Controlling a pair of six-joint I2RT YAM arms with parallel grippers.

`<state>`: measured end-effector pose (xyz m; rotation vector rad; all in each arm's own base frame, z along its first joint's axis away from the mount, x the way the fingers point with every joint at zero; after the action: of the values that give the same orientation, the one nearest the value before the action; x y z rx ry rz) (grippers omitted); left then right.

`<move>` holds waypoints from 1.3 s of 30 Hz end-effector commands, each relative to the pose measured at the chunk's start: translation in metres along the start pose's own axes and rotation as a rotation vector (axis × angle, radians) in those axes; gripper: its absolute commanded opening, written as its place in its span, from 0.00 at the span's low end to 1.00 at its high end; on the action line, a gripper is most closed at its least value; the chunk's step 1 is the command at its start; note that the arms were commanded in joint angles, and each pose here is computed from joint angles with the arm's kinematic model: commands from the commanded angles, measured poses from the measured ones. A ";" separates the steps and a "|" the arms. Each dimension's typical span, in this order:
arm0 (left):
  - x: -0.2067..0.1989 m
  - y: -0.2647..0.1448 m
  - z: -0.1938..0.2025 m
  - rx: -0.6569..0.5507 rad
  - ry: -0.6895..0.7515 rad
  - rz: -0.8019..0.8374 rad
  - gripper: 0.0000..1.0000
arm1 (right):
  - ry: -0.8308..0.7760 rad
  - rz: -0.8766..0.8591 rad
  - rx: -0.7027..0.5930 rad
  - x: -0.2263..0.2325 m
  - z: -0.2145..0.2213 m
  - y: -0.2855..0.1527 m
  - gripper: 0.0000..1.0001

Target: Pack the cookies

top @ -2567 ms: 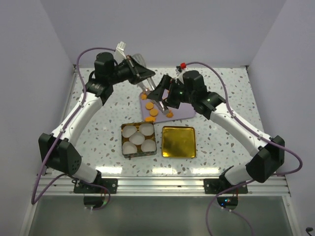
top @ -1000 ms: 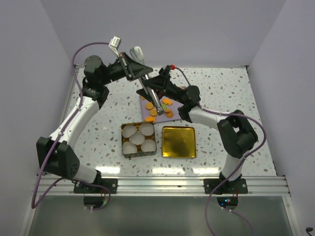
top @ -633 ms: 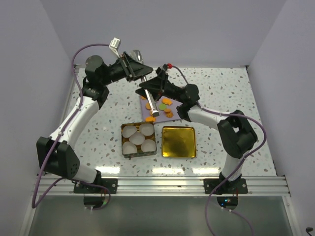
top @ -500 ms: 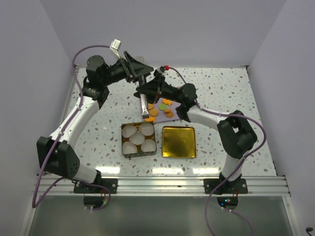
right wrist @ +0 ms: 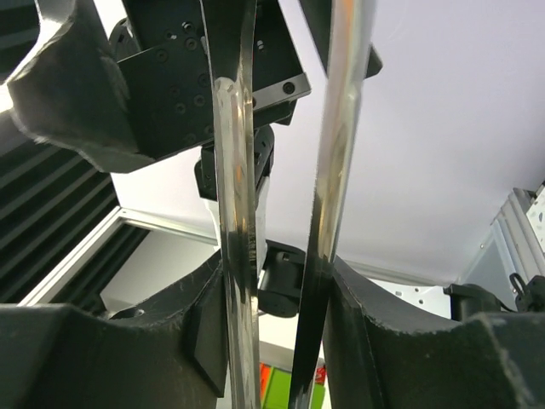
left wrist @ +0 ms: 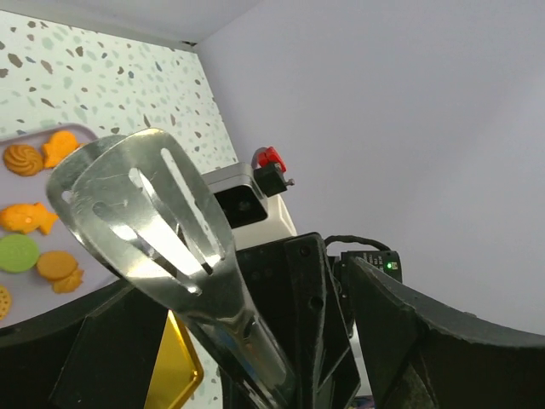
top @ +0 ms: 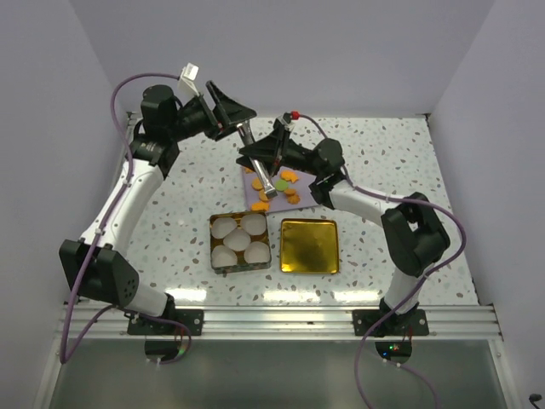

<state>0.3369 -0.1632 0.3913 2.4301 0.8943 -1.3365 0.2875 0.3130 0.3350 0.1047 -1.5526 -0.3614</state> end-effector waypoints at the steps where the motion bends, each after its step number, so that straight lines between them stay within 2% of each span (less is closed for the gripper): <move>1: 0.002 -0.003 -0.007 -0.014 0.045 -0.046 0.88 | -0.061 -0.062 0.043 0.024 0.011 -0.003 0.44; 7: 0.005 -0.005 -0.013 -0.017 0.070 -0.098 0.88 | -0.041 -0.079 0.041 0.023 0.009 -0.003 0.45; 13: 0.013 -0.023 -0.035 -0.067 0.092 -0.183 0.89 | -0.002 -0.077 0.003 0.017 0.000 -0.017 0.43; 19: 0.027 -0.046 -0.048 -0.103 0.121 -0.311 0.89 | -0.055 0.032 -0.015 0.019 -0.012 -0.034 0.46; 25: 0.041 -0.056 -0.037 -0.089 0.123 -0.375 0.89 | -0.121 0.360 0.004 -0.002 -0.012 -0.045 0.47; 26: 0.049 -0.057 -0.029 -0.074 0.107 -0.390 0.89 | -0.114 0.518 0.016 -0.023 -0.009 -0.058 0.47; 28: 0.050 -0.062 -0.021 -0.073 0.112 -0.400 0.89 | -0.177 0.674 -0.016 -0.025 -0.015 -0.064 0.49; 29: 0.059 -0.064 -0.013 -0.061 0.095 -0.424 0.88 | -0.173 0.796 0.027 -0.036 -0.008 -0.078 0.49; 34: 0.068 -0.074 0.007 -0.043 0.090 -0.455 0.89 | -0.144 1.015 0.025 -0.063 -0.008 -0.100 0.50; 39: 0.078 -0.082 0.027 -0.022 0.071 -0.481 0.88 | -0.115 1.174 0.096 -0.084 -0.008 -0.117 0.50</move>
<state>0.3098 -0.0831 0.3179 2.3180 1.5561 -1.4369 0.2889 0.2418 0.2345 -0.6804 -1.5289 0.4386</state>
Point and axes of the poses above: each gripper's point midway between its finger pads, its own y axis out along the fingers, its own x axis along the line the jaws close on, z = x × y, the point moved 8 cm from there along -y, back along the fingers, and after that the axes turned 3 degrees about y, right-handed, at the moved point
